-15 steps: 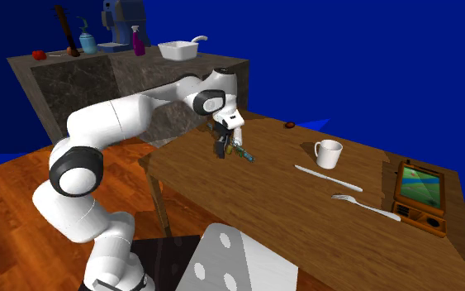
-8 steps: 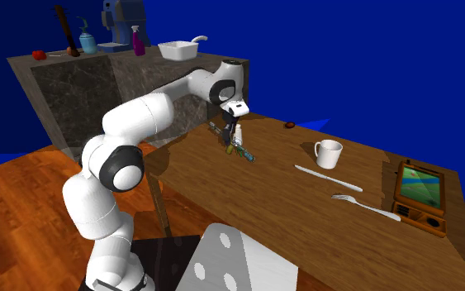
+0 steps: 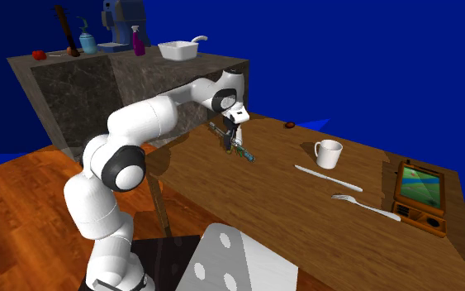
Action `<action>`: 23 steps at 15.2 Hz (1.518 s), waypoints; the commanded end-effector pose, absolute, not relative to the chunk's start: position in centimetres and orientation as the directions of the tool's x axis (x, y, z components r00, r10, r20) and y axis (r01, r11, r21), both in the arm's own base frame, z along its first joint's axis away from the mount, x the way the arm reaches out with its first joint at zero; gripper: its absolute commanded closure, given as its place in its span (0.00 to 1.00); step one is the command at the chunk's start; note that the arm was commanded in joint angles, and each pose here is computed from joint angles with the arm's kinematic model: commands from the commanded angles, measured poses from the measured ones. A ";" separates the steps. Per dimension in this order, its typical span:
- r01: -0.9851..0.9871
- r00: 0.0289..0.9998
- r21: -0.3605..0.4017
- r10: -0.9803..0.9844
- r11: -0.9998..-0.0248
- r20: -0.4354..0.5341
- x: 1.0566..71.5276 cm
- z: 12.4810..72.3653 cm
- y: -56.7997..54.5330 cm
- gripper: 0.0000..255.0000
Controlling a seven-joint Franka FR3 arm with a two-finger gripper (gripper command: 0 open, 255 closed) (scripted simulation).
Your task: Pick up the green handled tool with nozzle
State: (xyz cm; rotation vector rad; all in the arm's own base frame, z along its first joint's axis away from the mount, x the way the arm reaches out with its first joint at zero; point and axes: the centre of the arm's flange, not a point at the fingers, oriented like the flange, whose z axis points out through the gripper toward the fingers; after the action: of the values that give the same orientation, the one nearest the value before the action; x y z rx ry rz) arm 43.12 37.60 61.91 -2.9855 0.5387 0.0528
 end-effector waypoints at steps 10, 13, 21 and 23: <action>-0.350 0.936 -0.100 -0.347 -0.931 -0.053 43.2 61.5 37.6 1.00; -0.350 0.936 -0.100 -0.347 -0.931 -0.053 43.2 62.6 37.5 1.00; -0.350 0.936 -0.100 -0.347 -0.931 -0.053 43.2 66.8 37.5 1.00; -0.350 0.936 -0.100 -0.347 -0.931 -0.053 43.2 67.9 37.5 1.00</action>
State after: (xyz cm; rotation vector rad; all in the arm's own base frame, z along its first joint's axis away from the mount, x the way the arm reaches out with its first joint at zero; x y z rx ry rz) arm 43.11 37.39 67.44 -2.9850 0.5386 0.0518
